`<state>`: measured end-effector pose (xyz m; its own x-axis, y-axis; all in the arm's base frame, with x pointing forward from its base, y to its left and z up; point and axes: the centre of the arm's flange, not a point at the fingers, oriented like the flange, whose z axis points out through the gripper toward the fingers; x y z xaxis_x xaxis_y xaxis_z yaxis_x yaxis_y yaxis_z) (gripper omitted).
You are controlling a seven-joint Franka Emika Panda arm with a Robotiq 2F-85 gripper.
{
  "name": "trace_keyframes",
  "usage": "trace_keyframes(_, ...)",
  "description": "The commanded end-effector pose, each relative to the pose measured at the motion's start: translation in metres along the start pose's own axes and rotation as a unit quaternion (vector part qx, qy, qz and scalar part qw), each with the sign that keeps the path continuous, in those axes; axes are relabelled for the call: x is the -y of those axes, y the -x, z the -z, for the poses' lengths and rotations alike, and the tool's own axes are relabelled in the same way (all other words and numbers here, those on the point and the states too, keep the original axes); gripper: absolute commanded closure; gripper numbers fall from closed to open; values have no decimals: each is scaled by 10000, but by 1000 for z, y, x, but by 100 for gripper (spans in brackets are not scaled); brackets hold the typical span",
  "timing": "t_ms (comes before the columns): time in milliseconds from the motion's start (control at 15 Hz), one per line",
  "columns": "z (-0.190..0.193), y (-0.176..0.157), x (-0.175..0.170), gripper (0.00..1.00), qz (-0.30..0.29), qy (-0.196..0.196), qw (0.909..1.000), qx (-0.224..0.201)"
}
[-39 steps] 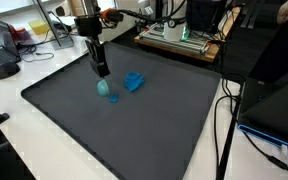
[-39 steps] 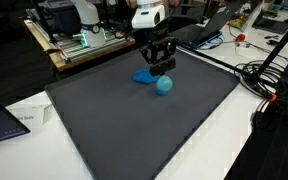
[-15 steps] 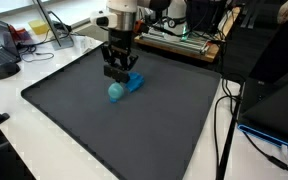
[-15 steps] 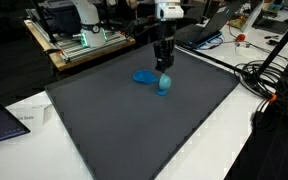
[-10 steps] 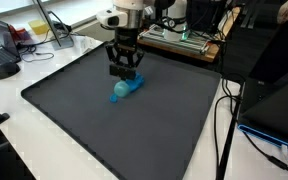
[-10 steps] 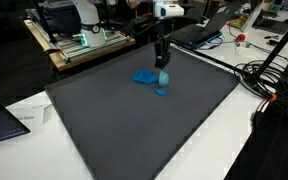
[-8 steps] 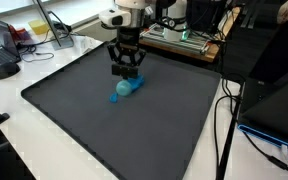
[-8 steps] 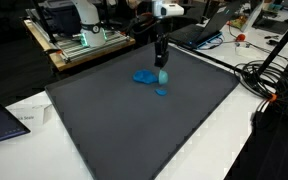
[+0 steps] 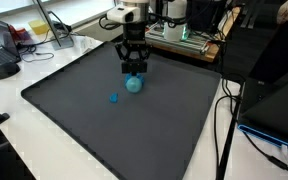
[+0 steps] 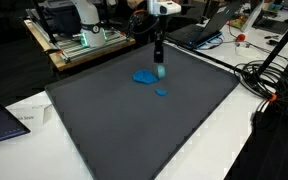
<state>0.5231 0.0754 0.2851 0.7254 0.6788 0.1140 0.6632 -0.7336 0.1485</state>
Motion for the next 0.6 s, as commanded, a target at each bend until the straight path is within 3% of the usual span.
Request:
trace_keyframes(0,19,18,1,79,428,-212,9989,-13)
trace_keyframes(533,40,32,-2,79,877,-933,9917,-96)
